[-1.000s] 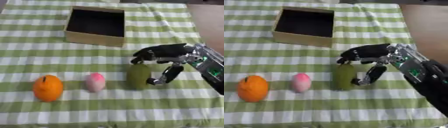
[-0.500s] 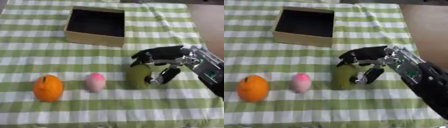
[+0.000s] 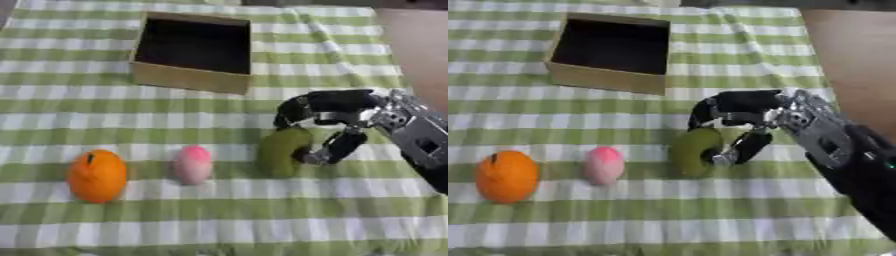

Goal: Pick up objects on the table and place them in the box.

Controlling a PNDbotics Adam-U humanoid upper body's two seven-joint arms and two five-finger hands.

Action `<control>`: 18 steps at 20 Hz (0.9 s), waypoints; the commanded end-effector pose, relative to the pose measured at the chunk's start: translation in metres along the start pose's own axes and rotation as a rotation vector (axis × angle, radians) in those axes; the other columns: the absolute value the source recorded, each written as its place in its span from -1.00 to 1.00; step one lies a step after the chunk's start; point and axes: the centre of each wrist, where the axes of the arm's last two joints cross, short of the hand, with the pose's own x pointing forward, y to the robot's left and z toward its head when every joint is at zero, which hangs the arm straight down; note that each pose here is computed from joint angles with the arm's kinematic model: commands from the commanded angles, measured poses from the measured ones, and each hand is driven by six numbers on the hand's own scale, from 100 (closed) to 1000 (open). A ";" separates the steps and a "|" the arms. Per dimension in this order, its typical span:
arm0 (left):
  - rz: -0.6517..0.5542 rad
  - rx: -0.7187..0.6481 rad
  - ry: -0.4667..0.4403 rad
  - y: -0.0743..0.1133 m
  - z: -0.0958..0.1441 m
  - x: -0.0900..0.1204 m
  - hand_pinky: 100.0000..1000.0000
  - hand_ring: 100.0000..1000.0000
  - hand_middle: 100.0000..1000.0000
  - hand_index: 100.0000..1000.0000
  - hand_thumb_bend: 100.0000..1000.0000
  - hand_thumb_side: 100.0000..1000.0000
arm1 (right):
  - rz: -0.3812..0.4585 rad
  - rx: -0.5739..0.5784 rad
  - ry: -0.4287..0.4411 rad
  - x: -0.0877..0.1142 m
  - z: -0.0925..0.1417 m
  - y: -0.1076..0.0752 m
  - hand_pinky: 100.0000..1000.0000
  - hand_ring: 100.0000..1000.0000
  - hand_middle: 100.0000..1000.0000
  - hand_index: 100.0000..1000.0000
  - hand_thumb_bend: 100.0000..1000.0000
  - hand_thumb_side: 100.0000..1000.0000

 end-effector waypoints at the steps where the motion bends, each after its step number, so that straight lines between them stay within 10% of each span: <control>1: -0.011 -0.006 -0.028 0.003 -0.006 0.006 0.38 0.51 0.42 0.68 -1.00 0.12 | 0.200 0.211 -0.209 0.007 0.012 -0.021 0.71 0.35 -0.59 0.19 -1.00 -0.53; 18: -0.014 -0.012 -0.034 0.003 -0.008 0.007 0.38 0.51 0.42 0.67 -1.00 0.12 | 0.221 -0.116 -0.318 0.028 0.019 -0.103 0.63 0.32 -0.60 0.21 -1.00 -0.70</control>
